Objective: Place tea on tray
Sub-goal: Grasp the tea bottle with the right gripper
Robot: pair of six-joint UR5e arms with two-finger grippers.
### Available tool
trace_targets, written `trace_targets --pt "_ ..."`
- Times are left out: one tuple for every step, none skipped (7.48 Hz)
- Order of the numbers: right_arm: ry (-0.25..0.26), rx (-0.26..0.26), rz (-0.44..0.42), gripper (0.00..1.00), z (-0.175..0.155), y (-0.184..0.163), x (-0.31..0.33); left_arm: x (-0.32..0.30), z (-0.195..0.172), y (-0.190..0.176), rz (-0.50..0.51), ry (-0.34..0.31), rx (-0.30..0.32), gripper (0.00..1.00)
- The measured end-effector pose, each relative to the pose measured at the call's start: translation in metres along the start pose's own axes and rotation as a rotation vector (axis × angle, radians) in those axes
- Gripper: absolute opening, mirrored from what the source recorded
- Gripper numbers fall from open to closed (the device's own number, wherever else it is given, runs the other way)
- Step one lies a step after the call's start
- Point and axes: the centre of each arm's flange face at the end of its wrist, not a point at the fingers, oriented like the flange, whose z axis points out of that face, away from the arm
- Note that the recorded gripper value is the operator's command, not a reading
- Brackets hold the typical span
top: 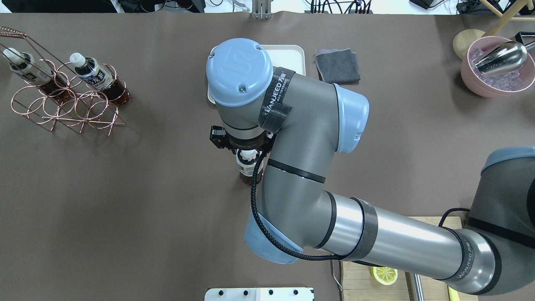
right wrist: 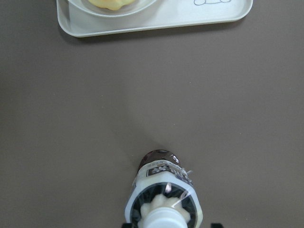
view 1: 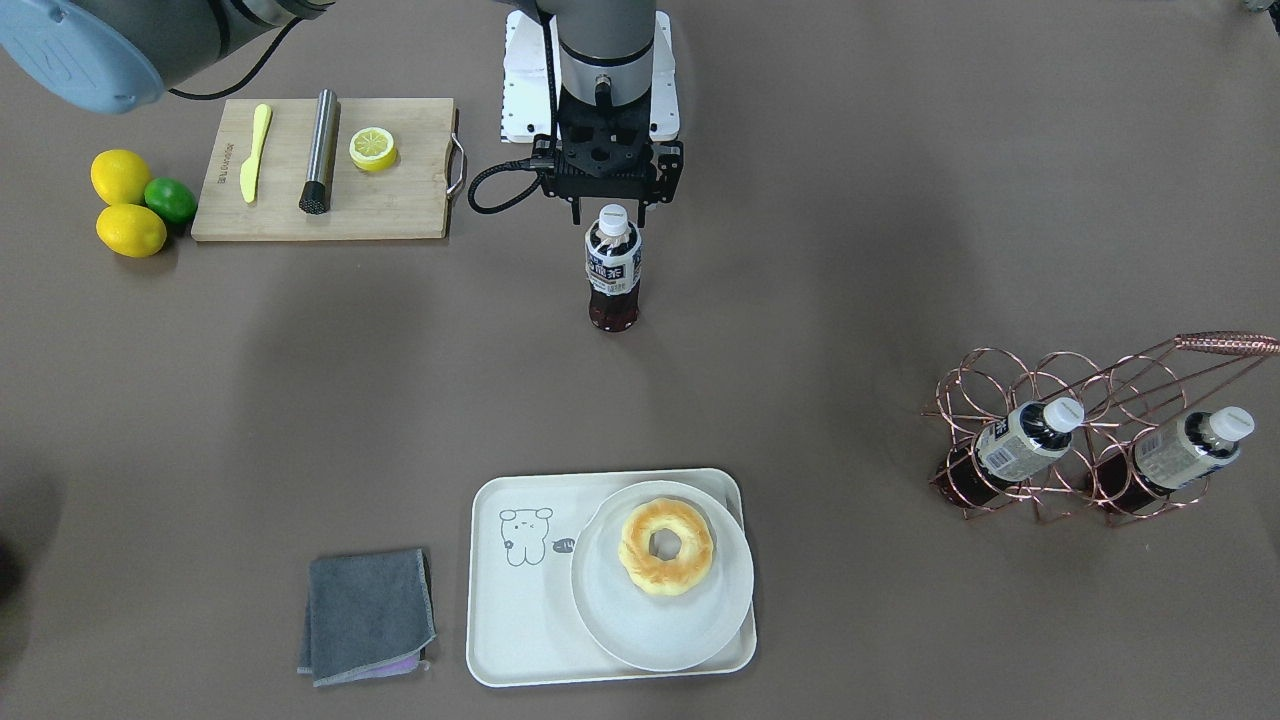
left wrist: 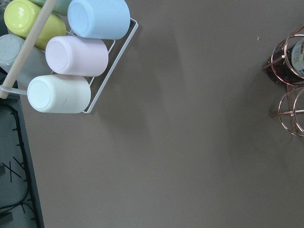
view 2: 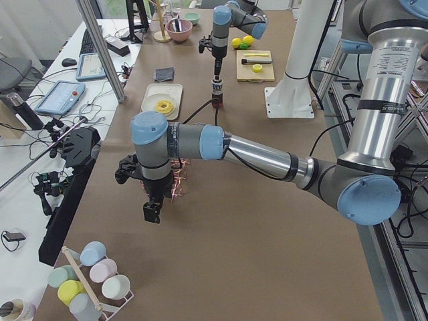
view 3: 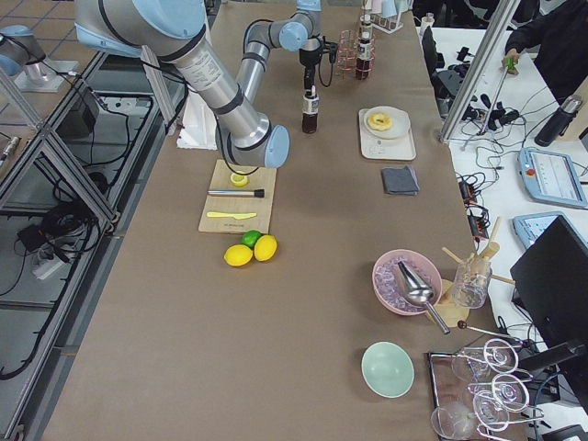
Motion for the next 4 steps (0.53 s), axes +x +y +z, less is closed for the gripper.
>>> trace_targets --pt "0.005 0.002 -0.002 0.00 0.0029 0.0037 -0.0005 0.0003 -0.0003 -0.0001 0.000 0.000 0.000 0.97" --pt "0.005 0.006 -0.006 0.00 0.0024 0.0052 -0.0014 0.0005 -0.0004 -0.0002 0.000 0.000 0.000 0.97" --pt "0.004 0.012 -0.006 0.00 0.0004 0.0032 -0.0007 0.0010 -0.0011 -0.0003 0.001 0.000 0.001 0.97" --pt "0.006 0.015 -0.002 0.00 -0.0006 0.0005 0.0005 0.0014 -0.0017 -0.0003 0.002 -0.001 0.002 0.97"
